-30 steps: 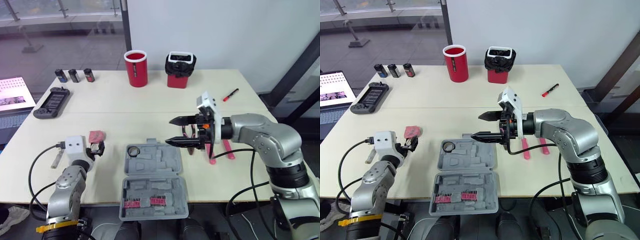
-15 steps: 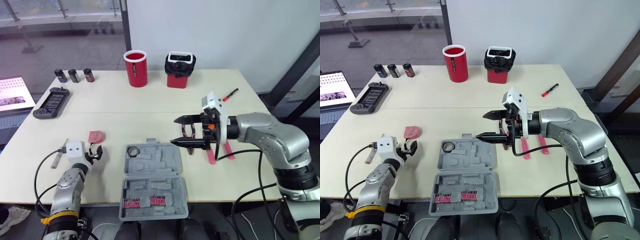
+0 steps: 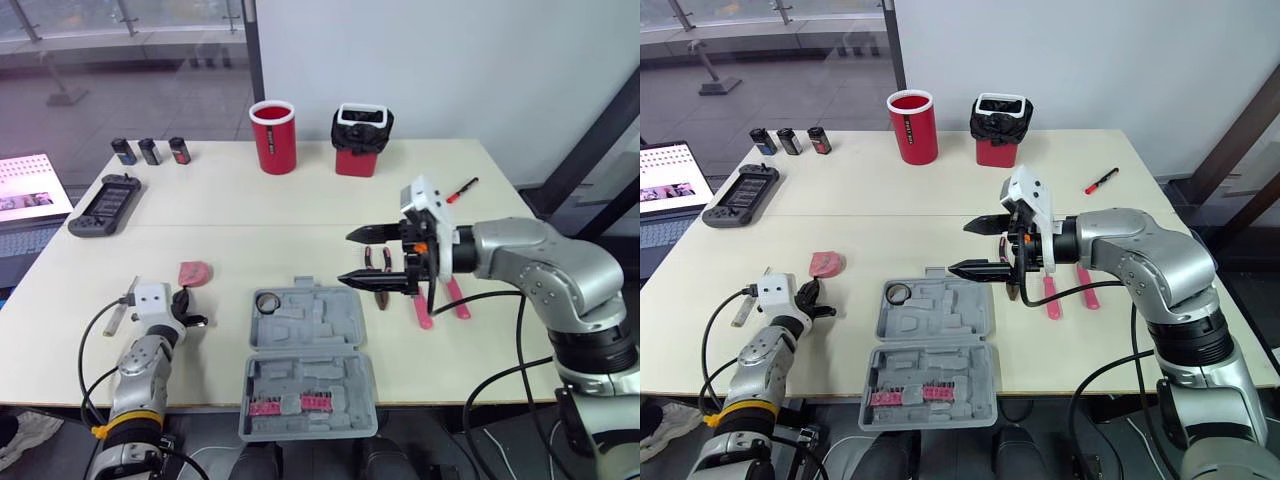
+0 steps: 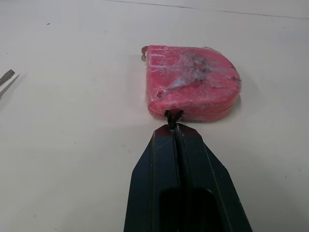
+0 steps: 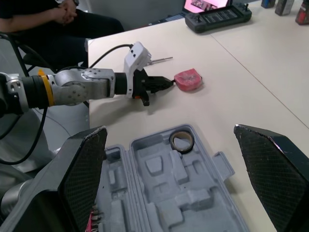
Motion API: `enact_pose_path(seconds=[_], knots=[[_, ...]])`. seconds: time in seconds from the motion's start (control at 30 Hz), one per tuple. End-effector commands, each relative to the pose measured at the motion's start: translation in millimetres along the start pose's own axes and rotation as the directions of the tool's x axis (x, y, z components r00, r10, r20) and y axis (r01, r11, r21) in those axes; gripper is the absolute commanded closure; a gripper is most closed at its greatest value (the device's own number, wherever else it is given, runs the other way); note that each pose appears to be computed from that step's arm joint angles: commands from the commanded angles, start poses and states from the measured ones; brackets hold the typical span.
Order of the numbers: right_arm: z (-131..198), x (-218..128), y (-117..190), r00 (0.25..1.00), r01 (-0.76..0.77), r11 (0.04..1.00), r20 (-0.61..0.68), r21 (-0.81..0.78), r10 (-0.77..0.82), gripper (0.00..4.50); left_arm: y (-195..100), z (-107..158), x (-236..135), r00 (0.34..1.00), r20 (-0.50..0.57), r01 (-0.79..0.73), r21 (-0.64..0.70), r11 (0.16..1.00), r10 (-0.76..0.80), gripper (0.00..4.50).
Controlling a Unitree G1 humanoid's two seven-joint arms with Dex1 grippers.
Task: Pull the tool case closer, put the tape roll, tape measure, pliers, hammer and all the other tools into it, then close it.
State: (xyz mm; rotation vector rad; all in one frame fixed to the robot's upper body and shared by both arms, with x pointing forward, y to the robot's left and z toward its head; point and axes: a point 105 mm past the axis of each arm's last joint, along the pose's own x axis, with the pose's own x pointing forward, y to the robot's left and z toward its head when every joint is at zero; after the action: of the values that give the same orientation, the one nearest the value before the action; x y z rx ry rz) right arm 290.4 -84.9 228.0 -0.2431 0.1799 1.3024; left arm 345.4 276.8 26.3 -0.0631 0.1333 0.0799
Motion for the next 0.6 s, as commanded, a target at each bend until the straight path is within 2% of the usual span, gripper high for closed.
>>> enact_pose_path(seconds=[0.03,0.4,0.6], knots=[[10,0,4,1.000,-0.003,0.999,0.001,-0.050,0.003,0.00,-7,1,-9,0.999,0.001,0.040,0.004,0.999,-0.040,4.47],[-2,12,5,0.997,-0.075,0.997,-0.007,-0.011,0.075,0.00,-27,-22,-103,0.987,-0.111,0.116,-0.021,0.993,-0.118,4.47],[-4,21,5,0.994,-0.110,0.994,0.004,-0.009,0.110,0.00,-19,-33,-146,0.974,-0.200,0.111,0.008,0.994,-0.107,4.47]])
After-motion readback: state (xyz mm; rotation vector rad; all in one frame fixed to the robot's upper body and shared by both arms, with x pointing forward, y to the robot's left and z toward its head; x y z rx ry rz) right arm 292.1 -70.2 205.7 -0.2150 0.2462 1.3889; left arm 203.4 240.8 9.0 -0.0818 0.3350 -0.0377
